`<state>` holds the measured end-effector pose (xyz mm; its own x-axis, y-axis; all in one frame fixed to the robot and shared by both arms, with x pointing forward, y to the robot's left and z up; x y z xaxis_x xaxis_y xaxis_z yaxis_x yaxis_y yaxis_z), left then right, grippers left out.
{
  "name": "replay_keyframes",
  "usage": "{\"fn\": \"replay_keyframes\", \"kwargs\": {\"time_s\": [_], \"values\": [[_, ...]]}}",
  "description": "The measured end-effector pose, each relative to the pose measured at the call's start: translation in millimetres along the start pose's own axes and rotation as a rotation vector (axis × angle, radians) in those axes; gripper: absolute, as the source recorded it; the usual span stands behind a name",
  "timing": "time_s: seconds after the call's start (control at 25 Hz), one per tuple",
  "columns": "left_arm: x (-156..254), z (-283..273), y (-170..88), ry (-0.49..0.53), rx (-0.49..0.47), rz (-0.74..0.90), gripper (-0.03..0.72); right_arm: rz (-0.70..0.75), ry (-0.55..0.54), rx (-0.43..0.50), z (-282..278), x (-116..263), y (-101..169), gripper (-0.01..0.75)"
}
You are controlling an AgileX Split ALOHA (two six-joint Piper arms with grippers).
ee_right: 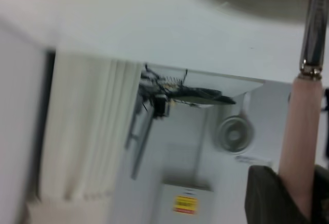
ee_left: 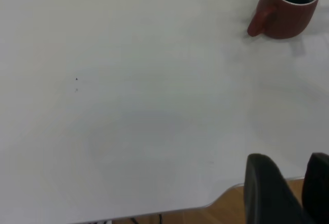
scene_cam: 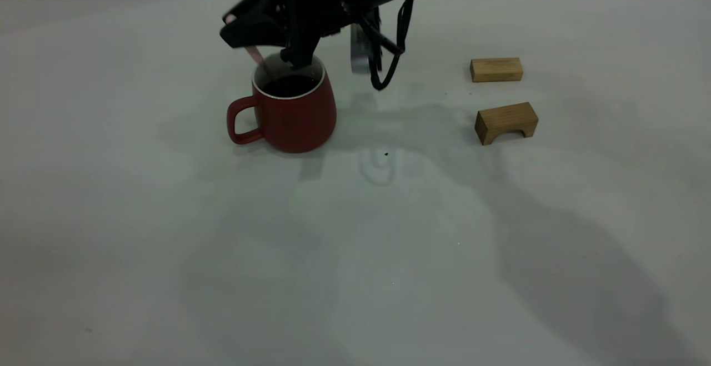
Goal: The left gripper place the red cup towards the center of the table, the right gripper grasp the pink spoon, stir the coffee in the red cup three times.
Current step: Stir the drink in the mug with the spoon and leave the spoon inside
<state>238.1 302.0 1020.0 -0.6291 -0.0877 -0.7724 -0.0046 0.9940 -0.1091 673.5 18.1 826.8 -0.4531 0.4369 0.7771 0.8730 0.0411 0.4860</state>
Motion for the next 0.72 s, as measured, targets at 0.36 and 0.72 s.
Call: {"fn": "replay_keyframes", "kwargs": {"time_s": [0.36,0.72], "values": [[0.0,0.0,0.0,0.000,0.000,0.000,0.247,0.137,-0.049,0.025,-18.1,-20.2,5.3,0.148],[0.0,0.0,0.0,0.000,0.000,0.000,0.247,0.359,-0.031,0.045,-5.3,-6.6,-2.3,0.148]]}}
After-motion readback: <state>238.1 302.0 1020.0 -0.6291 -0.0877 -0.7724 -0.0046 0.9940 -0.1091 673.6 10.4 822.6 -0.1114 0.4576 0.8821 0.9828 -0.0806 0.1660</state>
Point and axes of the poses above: a point on each arm's last joint axis where the gripper is mounted, z pointing out along that axis toward the gripper, y along the wrist's bending axis when the last joint is at zero, x = y × z, the point moved 2 cm from there along z, pointing out along that axis toward the gripper, and after that the axes turned 9 degrees about -z, right-handed, at the moved point
